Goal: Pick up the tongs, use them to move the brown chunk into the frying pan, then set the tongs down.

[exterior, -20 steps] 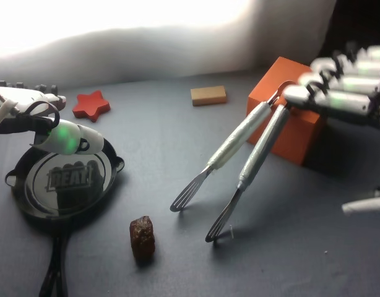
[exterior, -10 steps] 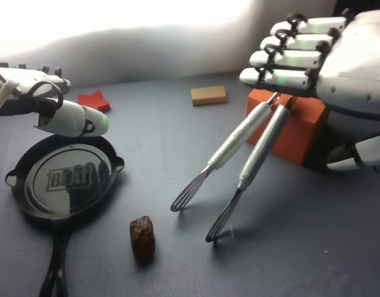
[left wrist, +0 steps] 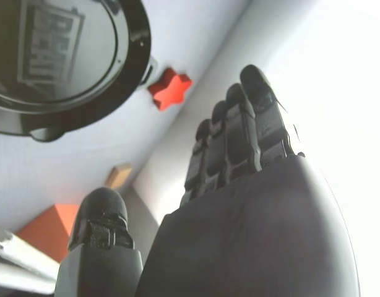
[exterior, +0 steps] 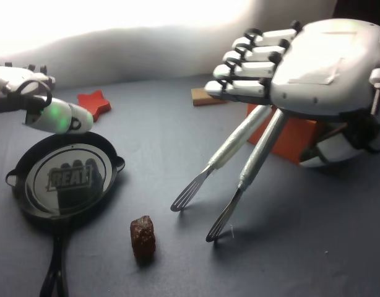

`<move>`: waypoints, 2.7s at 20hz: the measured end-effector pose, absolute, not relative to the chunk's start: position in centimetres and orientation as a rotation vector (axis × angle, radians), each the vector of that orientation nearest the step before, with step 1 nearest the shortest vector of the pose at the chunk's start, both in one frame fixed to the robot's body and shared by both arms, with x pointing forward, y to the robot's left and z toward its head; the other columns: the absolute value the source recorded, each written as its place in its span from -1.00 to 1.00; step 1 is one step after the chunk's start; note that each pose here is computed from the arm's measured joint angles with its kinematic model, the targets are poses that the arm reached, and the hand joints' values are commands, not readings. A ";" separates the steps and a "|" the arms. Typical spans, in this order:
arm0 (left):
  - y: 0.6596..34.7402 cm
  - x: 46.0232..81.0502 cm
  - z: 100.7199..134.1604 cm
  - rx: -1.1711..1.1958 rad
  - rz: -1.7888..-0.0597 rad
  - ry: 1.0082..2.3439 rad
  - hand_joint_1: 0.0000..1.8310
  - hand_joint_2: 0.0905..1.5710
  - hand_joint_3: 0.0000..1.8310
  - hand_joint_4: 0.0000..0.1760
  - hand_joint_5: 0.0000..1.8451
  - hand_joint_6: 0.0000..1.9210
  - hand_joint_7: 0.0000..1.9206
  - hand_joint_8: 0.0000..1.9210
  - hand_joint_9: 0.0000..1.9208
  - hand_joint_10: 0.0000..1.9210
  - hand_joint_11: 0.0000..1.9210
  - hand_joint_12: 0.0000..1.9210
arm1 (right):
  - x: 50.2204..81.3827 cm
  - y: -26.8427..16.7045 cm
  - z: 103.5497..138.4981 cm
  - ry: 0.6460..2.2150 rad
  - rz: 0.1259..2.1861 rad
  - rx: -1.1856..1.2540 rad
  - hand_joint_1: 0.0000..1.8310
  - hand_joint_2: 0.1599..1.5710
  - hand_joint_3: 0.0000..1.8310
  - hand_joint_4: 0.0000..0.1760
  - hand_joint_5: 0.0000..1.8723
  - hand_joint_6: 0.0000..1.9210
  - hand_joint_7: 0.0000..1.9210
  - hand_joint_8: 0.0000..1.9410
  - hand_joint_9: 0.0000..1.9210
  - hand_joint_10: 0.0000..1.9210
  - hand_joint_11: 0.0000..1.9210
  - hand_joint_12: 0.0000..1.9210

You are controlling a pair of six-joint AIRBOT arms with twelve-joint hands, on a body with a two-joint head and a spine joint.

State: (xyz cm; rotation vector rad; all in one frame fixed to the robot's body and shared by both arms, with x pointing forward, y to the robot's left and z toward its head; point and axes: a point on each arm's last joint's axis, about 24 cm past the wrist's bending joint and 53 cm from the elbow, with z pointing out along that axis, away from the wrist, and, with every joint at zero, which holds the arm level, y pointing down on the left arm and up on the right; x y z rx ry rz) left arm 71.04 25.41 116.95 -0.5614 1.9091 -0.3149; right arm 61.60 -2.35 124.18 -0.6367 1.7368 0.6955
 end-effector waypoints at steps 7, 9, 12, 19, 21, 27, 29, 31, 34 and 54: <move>26.5 71.0 116.2 -0.565 -0.271 1.917 -1.00 0.50 -1.00 -0.91 -0.95 -1.00 -0.91 -1.00 -0.87 -1.00 -1.00 -0.41 | 63.5 0.1 123.1 1.785 0.693 -0.659 0.10 0.09 -1.00 -1.00 -1.00 -1.00 -1.00 -1.00 -1.00 -1.00 -1.00 -1.00; 26.7 71.1 115.5 -0.549 -0.249 1.930 -1.00 0.48 -1.00 -0.82 -0.97 -1.00 -0.93 -1.00 -0.88 -1.00 -1.00 -0.44 | 65.5 -0.2 121.8 1.840 0.649 -0.645 0.08 0.09 -1.00 -1.00 -1.00 -1.00 -1.00 -1.00 -1.00 -1.00 -1.00 -1.00; 27.7 70.9 114.4 -0.552 -0.213 1.950 -1.00 0.48 -1.00 -0.91 -0.94 -0.99 -0.91 -0.99 -0.86 -0.99 -1.00 -0.40 | 66.6 -0.3 120.7 1.888 0.613 -0.646 0.08 0.09 -1.00 -1.00 -1.00 -1.00 -1.00 -1.00 -1.00 -1.00 -1.00 -1.00; 30.0 72.0 117.5 -0.565 -0.168 1.879 -1.00 0.49 -1.00 -0.85 -0.94 -0.99 -0.90 -1.00 -0.85 -1.00 -1.00 -0.39 | 65.4 2.0 118.9 1.934 0.589 -0.745 0.07 0.08 -1.00 -1.00 -1.00 -1.00 -1.00 -1.00 -1.00 -1.00 -1.00 -1.00; 30.3 71.5 117.2 -0.591 -0.171 1.891 -1.00 0.49 -1.00 -0.88 -0.94 -0.99 -0.89 -0.99 -0.85 -0.99 -1.00 -0.39 | 65.7 2.0 118.1 1.959 0.553 -0.772 0.05 0.09 -1.00 -1.00 -1.00 -1.00 -1.00 -1.00 -1.00 -1.00 -1.00 -1.00; 29.9 71.0 115.7 -0.644 -0.193 1.936 -1.00 0.47 -1.00 -0.84 -0.94 -1.00 -0.91 -1.00 -0.86 -1.00 -1.00 -0.41 | 65.9 2.1 116.4 2.008 0.485 -0.839 0.06 0.09 -1.00 -1.00 -1.00 -1.00 -1.00 -1.00 -1.00 -1.00 -1.00 -1.00; 29.4 70.9 115.3 -0.657 -0.211 1.950 -1.00 0.47 -1.00 -0.85 -0.94 -1.00 -0.91 -1.00 -0.86 -1.00 -1.00 -0.41 | 66.2 2.2 116.4 2.006 0.476 -0.840 0.06 0.08 -1.00 -1.00 -1.00 -1.00 -1.00 -1.00 -1.00 -1.00 -1.00 -1.00; 28.9 70.7 115.3 -0.656 -0.221 1.959 -1.00 0.47 -1.00 -0.91 -0.93 -1.00 -0.91 -1.00 -0.87 -1.00 -1.00 -0.40 | 66.5 2.3 116.2 2.001 0.463 -0.851 0.05 0.08 -1.00 -1.00 -1.00 -1.00 -1.00 -1.00 -1.00 -1.00 -1.00 -1.00; 28.6 70.5 115.3 -0.655 -0.224 1.977 -1.00 0.49 -1.00 -0.93 -0.92 -1.00 -0.89 -1.00 -0.85 -1.00 -1.00 -0.40 | 66.5 2.7 115.4 2.009 0.463 -0.863 0.06 0.08 -1.00 -1.00 -1.00 -1.00 -1.00 -1.00 -1.00 -1.00 -1.00 -1.00; 27.8 70.5 114.8 -0.661 -0.248 1.996 -1.00 0.47 -1.00 -0.89 -0.89 -1.00 -0.86 -1.00 -0.84 -1.00 -1.00 -0.37 | 68.2 3.0 112.3 2.094 0.510 -0.763 0.04 0.11 -1.00 -1.00 -1.00 -1.00 -1.00 -1.00 -1.00 -1.00 -1.00 -1.00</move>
